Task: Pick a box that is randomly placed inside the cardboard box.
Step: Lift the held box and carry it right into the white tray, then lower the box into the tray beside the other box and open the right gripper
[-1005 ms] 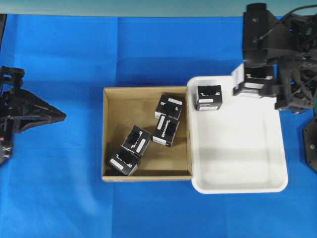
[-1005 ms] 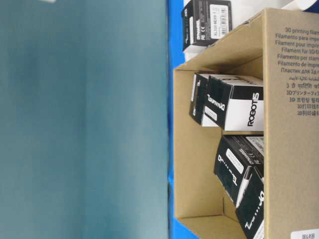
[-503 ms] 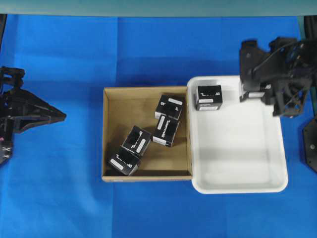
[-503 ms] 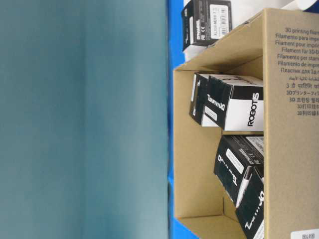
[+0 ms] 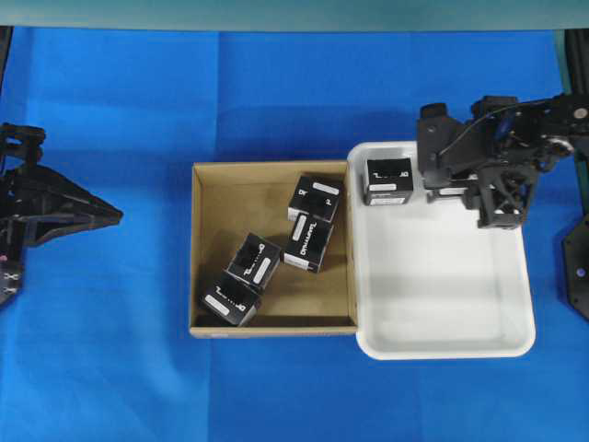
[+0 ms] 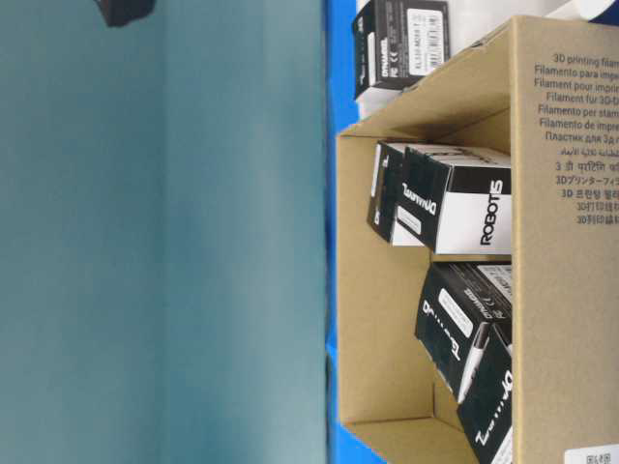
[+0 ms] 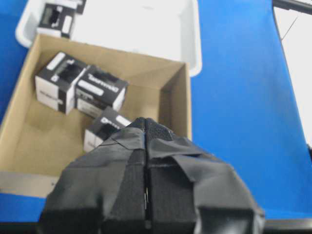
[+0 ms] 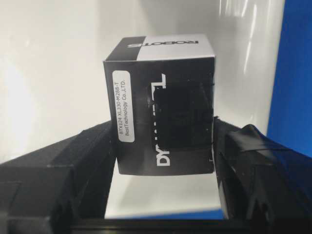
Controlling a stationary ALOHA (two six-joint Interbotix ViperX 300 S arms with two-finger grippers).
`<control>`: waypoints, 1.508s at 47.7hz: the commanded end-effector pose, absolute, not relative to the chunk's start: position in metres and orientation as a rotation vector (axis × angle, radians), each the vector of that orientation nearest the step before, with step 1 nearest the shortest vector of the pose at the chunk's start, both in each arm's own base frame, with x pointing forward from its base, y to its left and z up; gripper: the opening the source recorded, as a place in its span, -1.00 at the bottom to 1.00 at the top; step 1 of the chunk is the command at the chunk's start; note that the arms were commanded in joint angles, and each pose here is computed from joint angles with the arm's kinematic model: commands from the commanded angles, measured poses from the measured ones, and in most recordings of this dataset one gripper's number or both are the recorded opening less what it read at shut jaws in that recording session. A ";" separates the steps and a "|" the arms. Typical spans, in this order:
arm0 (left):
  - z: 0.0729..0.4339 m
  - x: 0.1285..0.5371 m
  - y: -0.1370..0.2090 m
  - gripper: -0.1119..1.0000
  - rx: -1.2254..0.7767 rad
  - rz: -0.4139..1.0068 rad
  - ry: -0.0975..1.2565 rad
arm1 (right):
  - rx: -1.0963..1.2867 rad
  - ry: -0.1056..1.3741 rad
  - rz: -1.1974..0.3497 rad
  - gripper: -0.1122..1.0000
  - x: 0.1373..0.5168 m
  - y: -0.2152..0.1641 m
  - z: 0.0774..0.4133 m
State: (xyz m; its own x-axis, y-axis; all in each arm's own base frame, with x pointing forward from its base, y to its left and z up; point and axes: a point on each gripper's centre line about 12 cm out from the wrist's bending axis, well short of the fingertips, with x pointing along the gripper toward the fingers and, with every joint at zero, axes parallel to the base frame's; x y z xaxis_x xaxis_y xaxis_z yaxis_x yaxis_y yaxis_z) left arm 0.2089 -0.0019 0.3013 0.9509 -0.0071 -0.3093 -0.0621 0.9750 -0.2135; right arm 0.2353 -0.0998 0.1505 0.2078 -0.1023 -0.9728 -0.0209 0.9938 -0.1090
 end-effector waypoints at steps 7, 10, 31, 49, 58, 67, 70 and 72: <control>0.314 0.211 -0.002 -0.92 -0.224 0.023 0.277 | -0.104 1.370 -0.057 0.35 0.243 -0.104 0.138; 0.314 0.211 -0.002 -0.92 -0.222 0.023 0.277 | -0.103 1.382 -0.051 0.35 0.242 -0.104 0.135; 0.314 0.210 -0.002 -0.92 -0.224 0.023 0.279 | -0.092 1.376 -0.065 0.35 0.243 -0.107 0.132; 0.314 0.210 -0.002 -0.92 -0.224 0.023 0.276 | -0.077 1.366 -0.079 0.34 0.244 -0.109 0.132; 0.312 0.211 -0.002 -0.92 -0.224 0.023 0.284 | -0.068 1.339 -0.103 0.78 0.244 -0.112 0.134; 0.312 0.211 -0.002 -0.92 -0.224 0.024 0.285 | -0.057 1.314 -0.124 0.98 0.246 -0.113 0.135; 0.312 0.211 -0.002 -0.92 -0.224 0.024 0.285 | -0.054 1.313 -0.128 0.98 0.246 -0.113 0.135; 0.313 0.210 -0.002 -0.92 -0.222 0.024 0.283 | -0.051 1.314 -0.129 0.98 0.246 -0.113 0.135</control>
